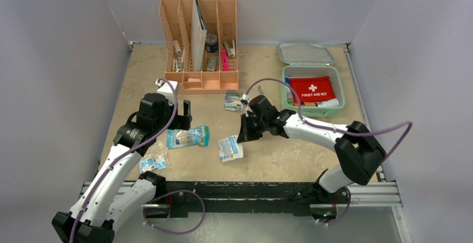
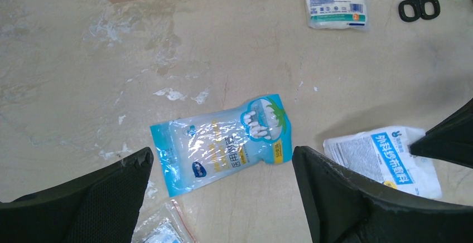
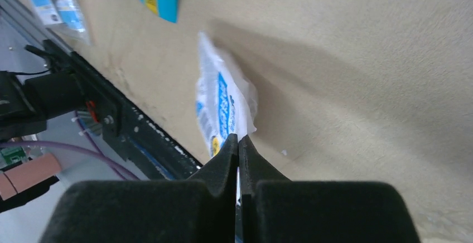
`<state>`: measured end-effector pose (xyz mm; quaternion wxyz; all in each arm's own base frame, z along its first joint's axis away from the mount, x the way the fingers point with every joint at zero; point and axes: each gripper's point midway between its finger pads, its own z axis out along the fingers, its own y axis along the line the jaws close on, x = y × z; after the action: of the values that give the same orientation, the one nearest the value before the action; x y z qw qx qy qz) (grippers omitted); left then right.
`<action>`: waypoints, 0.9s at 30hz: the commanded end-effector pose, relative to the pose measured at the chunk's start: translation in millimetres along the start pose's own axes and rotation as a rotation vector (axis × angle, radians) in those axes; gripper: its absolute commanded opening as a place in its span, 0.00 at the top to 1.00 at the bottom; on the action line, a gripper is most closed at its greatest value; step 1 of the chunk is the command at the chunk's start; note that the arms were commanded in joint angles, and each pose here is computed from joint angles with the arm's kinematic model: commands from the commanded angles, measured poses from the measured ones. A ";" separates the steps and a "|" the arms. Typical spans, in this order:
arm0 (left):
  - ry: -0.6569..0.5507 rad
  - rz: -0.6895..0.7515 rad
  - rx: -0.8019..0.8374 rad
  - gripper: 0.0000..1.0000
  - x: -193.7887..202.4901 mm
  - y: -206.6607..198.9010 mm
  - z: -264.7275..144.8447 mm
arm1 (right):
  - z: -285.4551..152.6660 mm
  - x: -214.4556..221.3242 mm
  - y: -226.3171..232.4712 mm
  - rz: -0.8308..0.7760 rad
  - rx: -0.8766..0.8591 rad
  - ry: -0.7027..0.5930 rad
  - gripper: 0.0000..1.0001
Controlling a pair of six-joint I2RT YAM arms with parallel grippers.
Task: Organize the medicine kit
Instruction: Pick up the medical item at the center of the board.
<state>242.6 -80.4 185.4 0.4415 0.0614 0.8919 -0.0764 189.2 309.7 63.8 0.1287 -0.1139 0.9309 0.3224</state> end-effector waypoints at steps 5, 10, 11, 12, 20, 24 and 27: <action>-0.068 -0.043 0.166 0.06 -35.3 -34.0 -16.7 | -54.4 -18.0 27.7 -0.129 0.022 -0.017 1.00; -0.085 -0.061 0.262 0.06 -43.4 -51.7 -20.7 | -80.2 -34.5 35.1 -0.181 0.063 -0.075 1.00; -0.091 -0.065 0.285 0.06 -45.1 -56.0 -21.1 | -84.2 -37.0 36.2 -0.188 0.070 -0.083 1.00; -0.094 -0.068 0.306 0.06 -46.0 -59.8 -21.7 | -88.4 -40.0 37.7 -0.195 0.077 -0.092 1.00; -0.102 -0.070 0.415 0.04 -46.4 -78.4 -19.4 | -126.7 -64.9 27.4 -0.269 0.244 -0.158 1.00; -0.110 -0.054 0.438 0.01 -48.6 -82.0 -19.7 | -149.3 -81.8 26.3 -0.288 0.304 -0.209 1.00; -0.111 -0.041 0.436 0.00 -47.2 -81.4 -16.5 | -164.4 -91.1 23.0 -0.299 0.354 -0.231 1.00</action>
<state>240.0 -150.0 231.2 0.4489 0.1139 0.8467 -0.2620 230.9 261.5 202.7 0.2623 -0.1875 0.9270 0.1914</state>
